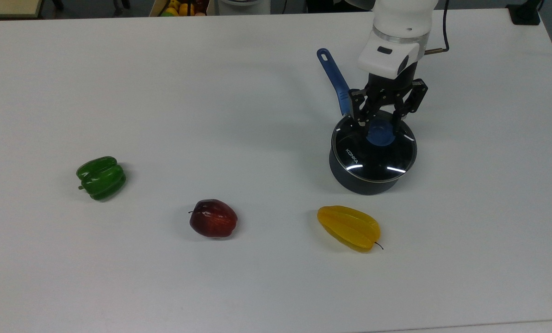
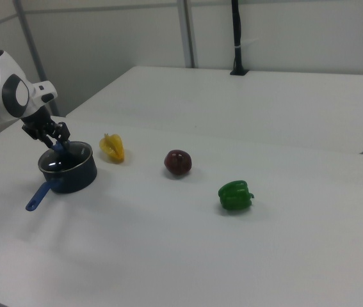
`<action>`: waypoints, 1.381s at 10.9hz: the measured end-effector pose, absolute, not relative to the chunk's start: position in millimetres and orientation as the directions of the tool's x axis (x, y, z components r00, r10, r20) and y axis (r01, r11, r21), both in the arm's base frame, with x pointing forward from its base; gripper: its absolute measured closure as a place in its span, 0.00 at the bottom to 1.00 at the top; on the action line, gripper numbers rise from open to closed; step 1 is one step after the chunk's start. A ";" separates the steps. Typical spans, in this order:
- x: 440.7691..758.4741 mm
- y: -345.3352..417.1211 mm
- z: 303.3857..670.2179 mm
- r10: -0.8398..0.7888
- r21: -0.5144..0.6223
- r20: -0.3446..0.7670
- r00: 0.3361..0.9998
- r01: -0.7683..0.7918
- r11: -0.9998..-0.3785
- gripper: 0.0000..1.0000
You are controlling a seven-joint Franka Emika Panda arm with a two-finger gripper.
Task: Open lid
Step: 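Close the gripper on the blue knob of the glass lid, then lift the glass lid off the saucepan and carry it beside the pan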
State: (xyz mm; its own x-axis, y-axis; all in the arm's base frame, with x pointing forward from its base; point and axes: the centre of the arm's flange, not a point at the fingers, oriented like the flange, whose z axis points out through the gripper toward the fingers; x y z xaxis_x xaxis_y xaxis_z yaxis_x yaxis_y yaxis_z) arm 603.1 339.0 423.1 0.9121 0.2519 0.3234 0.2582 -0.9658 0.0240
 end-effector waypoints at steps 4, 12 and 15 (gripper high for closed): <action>604.5 339.0 427.7 0.249 0.022 0.331 0.910 0.257 -0.966 0.40; 628.8 255.8 470.0 0.128 0.046 0.324 0.937 0.120 -0.992 0.40; 642.7 157.2 462.7 -0.005 0.066 0.287 0.958 -0.025 -0.997 0.40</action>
State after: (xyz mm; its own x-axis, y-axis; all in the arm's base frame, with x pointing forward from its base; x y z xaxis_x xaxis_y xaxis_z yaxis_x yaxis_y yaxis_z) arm 642.7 157.2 462.7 0.9581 -0.0045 0.2865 -0.0246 -0.9975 0.0664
